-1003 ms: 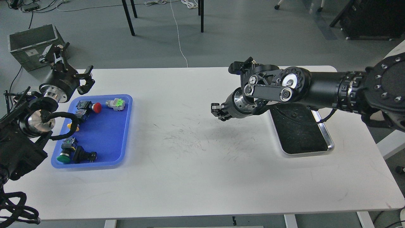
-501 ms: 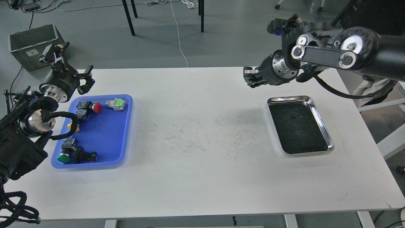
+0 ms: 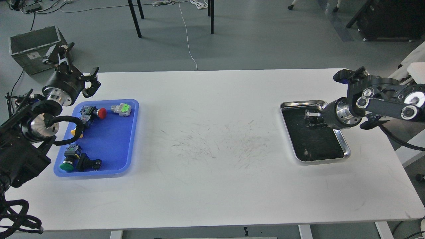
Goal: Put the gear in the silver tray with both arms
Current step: 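Lower the gear into the silver tray and open the right gripper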
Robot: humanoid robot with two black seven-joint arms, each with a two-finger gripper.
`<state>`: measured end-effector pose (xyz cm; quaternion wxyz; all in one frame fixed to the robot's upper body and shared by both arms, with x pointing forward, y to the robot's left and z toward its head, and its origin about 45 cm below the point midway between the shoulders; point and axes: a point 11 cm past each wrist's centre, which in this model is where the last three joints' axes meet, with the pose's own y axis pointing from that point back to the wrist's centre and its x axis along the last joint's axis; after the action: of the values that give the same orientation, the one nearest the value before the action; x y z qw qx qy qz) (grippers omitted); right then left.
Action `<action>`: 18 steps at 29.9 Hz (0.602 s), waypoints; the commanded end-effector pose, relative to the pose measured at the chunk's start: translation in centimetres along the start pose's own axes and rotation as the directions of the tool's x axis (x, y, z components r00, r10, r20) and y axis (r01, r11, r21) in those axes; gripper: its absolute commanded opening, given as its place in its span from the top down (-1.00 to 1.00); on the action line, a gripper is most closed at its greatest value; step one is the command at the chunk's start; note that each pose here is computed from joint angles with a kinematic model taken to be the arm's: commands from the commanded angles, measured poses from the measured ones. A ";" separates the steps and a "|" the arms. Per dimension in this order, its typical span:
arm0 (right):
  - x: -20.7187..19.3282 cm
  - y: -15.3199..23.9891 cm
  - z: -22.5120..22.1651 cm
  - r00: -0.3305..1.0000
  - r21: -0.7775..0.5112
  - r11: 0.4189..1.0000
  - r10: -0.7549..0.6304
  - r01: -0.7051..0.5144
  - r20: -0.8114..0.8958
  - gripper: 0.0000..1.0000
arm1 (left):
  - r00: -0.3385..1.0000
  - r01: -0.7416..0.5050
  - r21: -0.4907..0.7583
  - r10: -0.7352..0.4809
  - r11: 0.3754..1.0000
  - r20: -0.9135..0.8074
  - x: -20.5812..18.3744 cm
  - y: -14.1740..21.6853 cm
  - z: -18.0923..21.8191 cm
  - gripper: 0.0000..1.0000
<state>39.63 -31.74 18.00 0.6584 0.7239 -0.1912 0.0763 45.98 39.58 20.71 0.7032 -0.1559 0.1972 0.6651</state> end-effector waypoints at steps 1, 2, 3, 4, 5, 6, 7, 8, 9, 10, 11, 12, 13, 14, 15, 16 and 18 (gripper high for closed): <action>-1.5 -1.4 1.0 0.998 -0.036 0.999 -0.015 0.013 -0.054 0.97 | 1.000 -0.002 0.001 0.002 1.000 0.001 0.1 0.1 0.0 -0.96; -1.6 -1.5 1.0 0.998 -0.038 0.999 -0.012 0.010 -0.055 0.97 | 1.000 -0.003 0.001 0.003 1.000 0.000 0.1 0.0 -0.1 -0.96; -1.6 -1.6 0.9 0.998 -0.038 0.999 -0.011 0.009 -0.059 0.97 | 1.000 -0.003 0.001 0.003 1.000 0.000 0.1 0.0 -0.1 -0.96; -1.7 -1.7 0.7 0.998 -0.036 0.999 -0.014 0.011 -0.067 0.97 | 1.000 -0.003 0.001 0.003 1.000 0.000 0.1 0.0 -0.1 -0.96; -1.7 -1.8 0.4 0.997 -0.034 0.999 -0.013 0.010 -0.072 0.97 | 1.000 -0.004 0.001 0.004 1.000 0.001 0.1 0.1 0.0 -0.96; -1.8 -1.8 0.4 0.997 -0.035 0.999 -0.014 0.012 -0.072 0.97 | 1.000 -0.002 0.000 0.002 1.000 0.002 0.1 0.0 0.0 -0.96; -1.9 -1.9 0.4 0.997 -0.034 0.999 -0.016 0.014 -0.072 0.97 | 1.000 -0.002 0.000 0.002 1.000 0.002 0.1 0.0 0.0 -0.96; -1.9 -1.9 0.4 0.997 -0.033 0.999 -0.017 0.015 -0.073 0.97 | 1.000 -0.002 0.001 0.002 1.000 0.002 0.1 0.0 0.0 -0.96; -1.9 -1.9 0.4 0.997 -0.033 0.999 -0.017 0.015 -0.073 0.96 | 1.000 -0.002 0.000 0.002 1.000 0.002 0.1 0.0 0.0 -0.96; -1.9 -1.9 0.4 0.997 -0.033 0.999 -0.017 0.015 -0.073 0.96 | 1.000 -0.002 0.001 0.002 1.000 0.002 0.1 0.0 0.0 -0.96; -1.9 -1.9 0.4 0.997 -0.035 0.999 -0.016 0.014 -0.073 0.96 | 1.000 -0.002 0.000 0.002 1.000 0.002 0.1 0.0 0.0 -0.96; -1.9 -1.9 0.4 0.997 -0.034 0.999 -0.016 0.014 -0.072 0.94 | 1.000 -0.002 0.001 0.002 1.000 0.002 0.1 0.0 0.0 -0.96; -1.9 -1.9 0.5 0.997 -0.034 0.999 -0.017 0.015 -0.072 0.92 | 1.000 -0.002 0.000 0.002 1.000 0.003 0.1 0.0 0.0 -0.96; -1.9 -1.8 0.5 0.998 -0.033 0.999 -0.016 0.014 -0.069 0.89 | 1.000 -0.002 0.000 0.002 1.000 0.003 0.1 0.0 0.0 -0.96; -1.8 -1.7 0.6 0.998 -0.033 0.999 -0.016 0.014 -0.065 0.85 | 1.000 -0.002 0.000 0.002 1.000 0.003 0.1 0.0 0.0 -0.96; -1.7 -1.6 0.6 0.998 -0.030 0.999 -0.014 0.012 -0.062 0.80 | 1.000 -0.002 0.000 0.002 1.000 0.003 0.1 0.0 0.0 -0.96; -1.5 -1.5 0.5 0.998 -0.023 1.000 -0.008 0.006 -0.056 0.56 | 1.000 -0.002 0.000 0.002 1.000 0.003 0.1 0.0 0.0 -0.96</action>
<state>38.52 -31.91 15.65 0.6765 0.7116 -0.1659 0.0918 45.94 39.69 20.68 0.7026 -0.1543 0.1965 0.6663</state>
